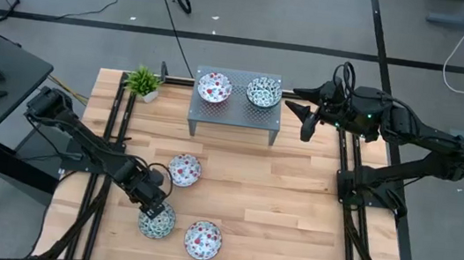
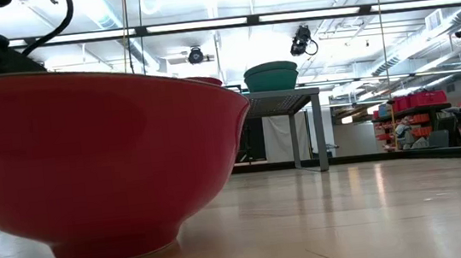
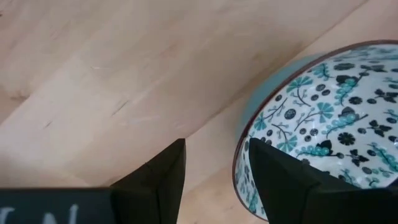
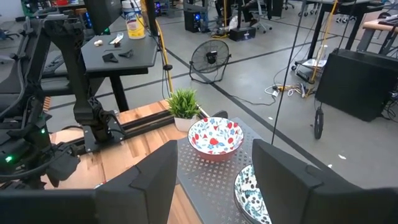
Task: Pick & Place Mini bowls
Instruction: Stack the top blue and white patterned bowl on top of the other blue and white patterned bowls on the shelf
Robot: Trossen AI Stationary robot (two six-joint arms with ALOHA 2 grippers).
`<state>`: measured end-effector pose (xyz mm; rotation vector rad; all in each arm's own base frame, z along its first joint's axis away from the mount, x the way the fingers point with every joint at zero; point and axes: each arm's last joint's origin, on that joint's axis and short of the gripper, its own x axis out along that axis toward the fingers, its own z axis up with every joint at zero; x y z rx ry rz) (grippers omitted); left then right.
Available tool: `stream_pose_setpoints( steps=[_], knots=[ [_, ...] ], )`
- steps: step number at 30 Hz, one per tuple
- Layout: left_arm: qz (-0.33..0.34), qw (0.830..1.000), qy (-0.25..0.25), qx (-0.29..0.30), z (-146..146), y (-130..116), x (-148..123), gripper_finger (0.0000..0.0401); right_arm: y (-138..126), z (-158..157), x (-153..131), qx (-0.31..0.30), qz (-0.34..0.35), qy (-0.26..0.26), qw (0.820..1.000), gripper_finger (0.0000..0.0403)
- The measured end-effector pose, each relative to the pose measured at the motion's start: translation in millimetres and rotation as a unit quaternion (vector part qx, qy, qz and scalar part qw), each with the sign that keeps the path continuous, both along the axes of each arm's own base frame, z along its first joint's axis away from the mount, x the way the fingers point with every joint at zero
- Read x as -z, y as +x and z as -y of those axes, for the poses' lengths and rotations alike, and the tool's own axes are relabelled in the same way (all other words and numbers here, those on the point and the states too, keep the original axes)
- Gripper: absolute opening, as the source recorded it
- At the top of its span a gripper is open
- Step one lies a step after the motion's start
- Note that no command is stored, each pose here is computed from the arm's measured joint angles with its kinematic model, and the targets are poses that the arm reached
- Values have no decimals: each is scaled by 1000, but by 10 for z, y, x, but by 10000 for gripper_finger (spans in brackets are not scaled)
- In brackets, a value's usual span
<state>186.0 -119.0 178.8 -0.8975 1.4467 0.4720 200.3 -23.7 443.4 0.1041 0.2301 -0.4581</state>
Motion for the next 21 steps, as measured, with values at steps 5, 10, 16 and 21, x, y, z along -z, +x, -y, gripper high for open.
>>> stream_pose_setpoints(
  steps=[5, 10, 16, 21],
  knots=[
    [1, 1000, 1, 3, 0, 1, 0, 178, 0, 0, 0, 0, 0, 0, 1000, 210],
    [3, 1000, -4, 4, 6, 7, 0, 140, 0, 0, 0, 0, -1, -1, 1000, 210],
    [7, 1000, -6, 3, 11, 15, -2, 85, 0, 0, 0, -1, -2, -3, 1000, 210],
    [6, 1000, -7, 2, 2, 19, -2, 35, 1, 0, 0, -1, -2, -4, 1000, 210]
  ],
)
